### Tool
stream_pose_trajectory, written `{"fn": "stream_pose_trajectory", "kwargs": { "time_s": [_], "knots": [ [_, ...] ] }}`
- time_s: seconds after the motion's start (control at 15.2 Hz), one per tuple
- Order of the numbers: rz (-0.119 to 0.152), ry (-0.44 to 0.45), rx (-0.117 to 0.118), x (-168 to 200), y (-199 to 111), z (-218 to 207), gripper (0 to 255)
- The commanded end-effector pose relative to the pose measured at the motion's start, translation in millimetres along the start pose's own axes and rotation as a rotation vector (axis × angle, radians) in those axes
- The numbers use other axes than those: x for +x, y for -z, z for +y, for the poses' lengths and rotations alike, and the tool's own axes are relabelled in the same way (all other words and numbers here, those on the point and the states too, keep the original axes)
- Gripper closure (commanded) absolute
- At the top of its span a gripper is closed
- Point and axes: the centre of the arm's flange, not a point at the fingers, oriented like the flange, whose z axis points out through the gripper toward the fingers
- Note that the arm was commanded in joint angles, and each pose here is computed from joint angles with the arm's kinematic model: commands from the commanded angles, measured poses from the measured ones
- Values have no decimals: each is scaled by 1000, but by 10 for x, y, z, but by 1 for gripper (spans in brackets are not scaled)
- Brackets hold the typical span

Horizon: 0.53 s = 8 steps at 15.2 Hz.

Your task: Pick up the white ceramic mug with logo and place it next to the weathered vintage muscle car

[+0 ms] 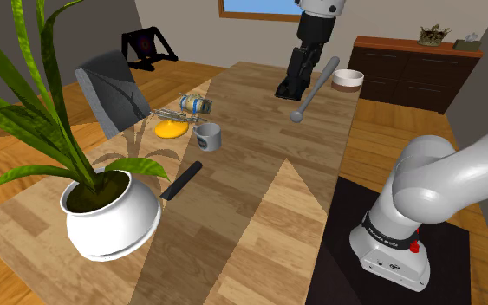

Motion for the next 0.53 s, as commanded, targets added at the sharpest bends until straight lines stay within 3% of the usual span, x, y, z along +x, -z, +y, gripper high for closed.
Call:
{"fn": "stream_pose_trajectory", "kwargs": {
  "time_s": [0.0,0.46],
  "knots": [
    [0,0,0,0,0,0,0],
    [-14,-40,1,712,-614,33,0]
  ]
}}
